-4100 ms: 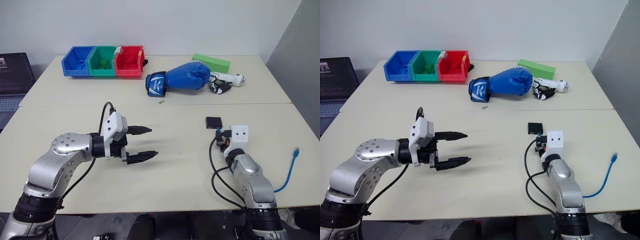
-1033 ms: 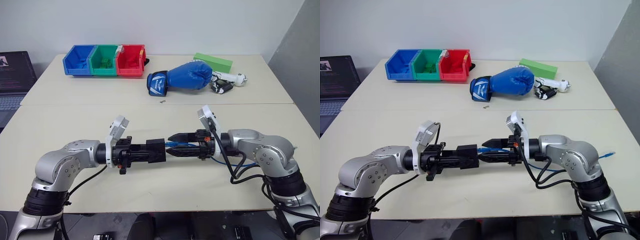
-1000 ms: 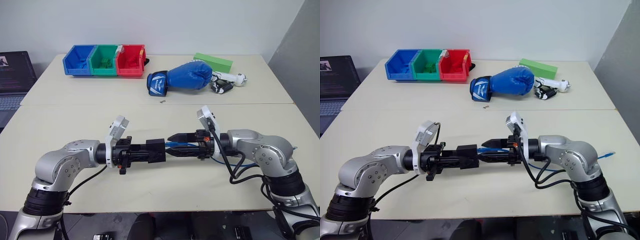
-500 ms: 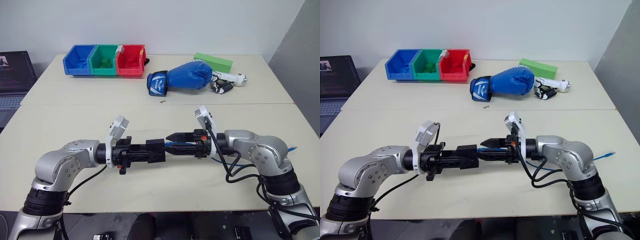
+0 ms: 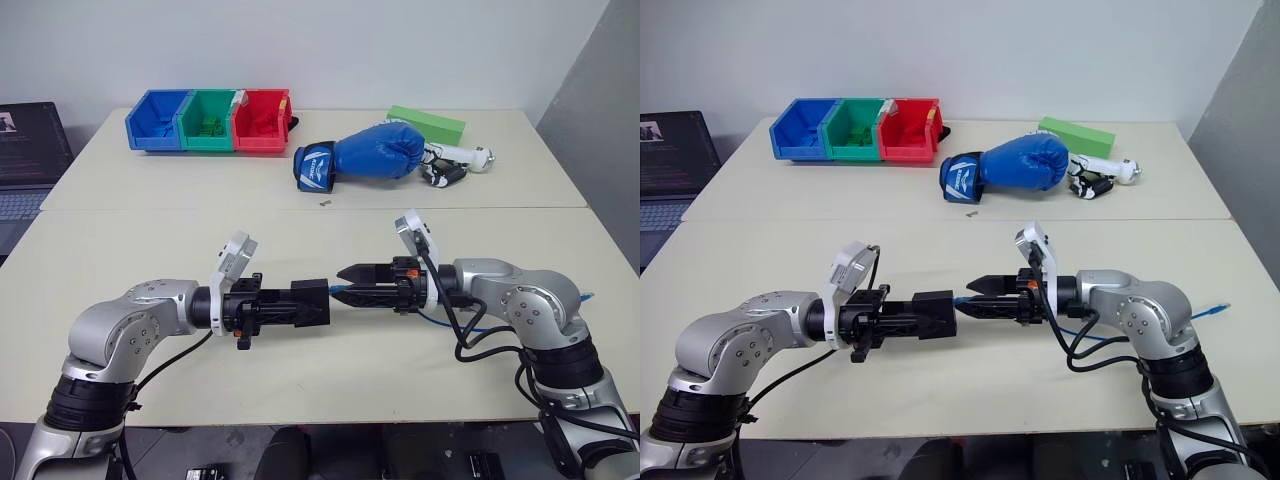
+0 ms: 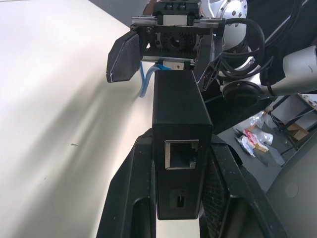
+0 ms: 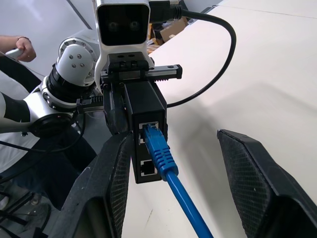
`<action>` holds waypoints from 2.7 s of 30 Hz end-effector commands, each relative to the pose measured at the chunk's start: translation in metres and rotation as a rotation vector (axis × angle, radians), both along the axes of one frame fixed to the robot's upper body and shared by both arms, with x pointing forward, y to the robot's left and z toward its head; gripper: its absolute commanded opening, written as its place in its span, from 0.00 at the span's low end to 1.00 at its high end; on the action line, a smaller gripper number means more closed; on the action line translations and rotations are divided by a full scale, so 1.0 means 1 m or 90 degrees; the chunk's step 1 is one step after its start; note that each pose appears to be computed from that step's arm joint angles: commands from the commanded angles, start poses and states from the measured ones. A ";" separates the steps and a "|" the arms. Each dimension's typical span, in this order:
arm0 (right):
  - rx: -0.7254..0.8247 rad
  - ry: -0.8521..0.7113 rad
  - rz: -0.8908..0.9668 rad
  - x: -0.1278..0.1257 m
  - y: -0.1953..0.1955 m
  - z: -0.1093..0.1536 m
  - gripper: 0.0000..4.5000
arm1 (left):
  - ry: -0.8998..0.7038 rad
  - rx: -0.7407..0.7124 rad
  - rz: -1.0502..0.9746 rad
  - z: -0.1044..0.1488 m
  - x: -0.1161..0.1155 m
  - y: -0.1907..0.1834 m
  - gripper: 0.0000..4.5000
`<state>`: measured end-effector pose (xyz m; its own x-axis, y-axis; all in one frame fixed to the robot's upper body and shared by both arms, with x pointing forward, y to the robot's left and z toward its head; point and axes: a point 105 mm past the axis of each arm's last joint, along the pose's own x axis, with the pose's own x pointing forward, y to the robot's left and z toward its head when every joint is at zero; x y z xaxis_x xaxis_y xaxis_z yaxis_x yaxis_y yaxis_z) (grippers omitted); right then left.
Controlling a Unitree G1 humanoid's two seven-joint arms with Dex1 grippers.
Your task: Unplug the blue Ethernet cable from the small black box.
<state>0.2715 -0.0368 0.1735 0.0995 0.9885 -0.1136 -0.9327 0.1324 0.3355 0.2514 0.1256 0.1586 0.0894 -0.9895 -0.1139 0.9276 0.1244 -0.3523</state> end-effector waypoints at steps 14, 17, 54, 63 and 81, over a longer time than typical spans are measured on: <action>-0.009 -0.043 0.025 -0.006 0.002 0.009 0.00 | -0.017 -0.008 0.000 0.004 0.000 -0.004 0.18; -0.009 -0.041 0.030 -0.007 0.003 0.009 0.00 | -0.016 -0.011 0.000 0.004 0.000 -0.005 0.18; -0.282 -0.333 -0.560 0.157 -0.128 -0.029 0.00 | -0.086 0.067 0.107 -0.007 0.018 0.021 0.18; -0.251 -0.269 -0.564 0.152 -0.141 -0.042 0.45 | -0.148 0.088 0.229 -0.009 0.044 0.031 0.18; -0.111 -0.388 -0.057 0.029 -0.025 0.043 0.94 | -0.387 0.200 0.800 -0.044 0.116 0.127 0.18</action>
<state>0.3127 -0.0765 0.2050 0.3378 0.9245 -0.1768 -0.9239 0.2897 -0.2501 0.3662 0.2401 0.1038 0.9723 -0.2330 -0.0168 0.2316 0.9518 0.2013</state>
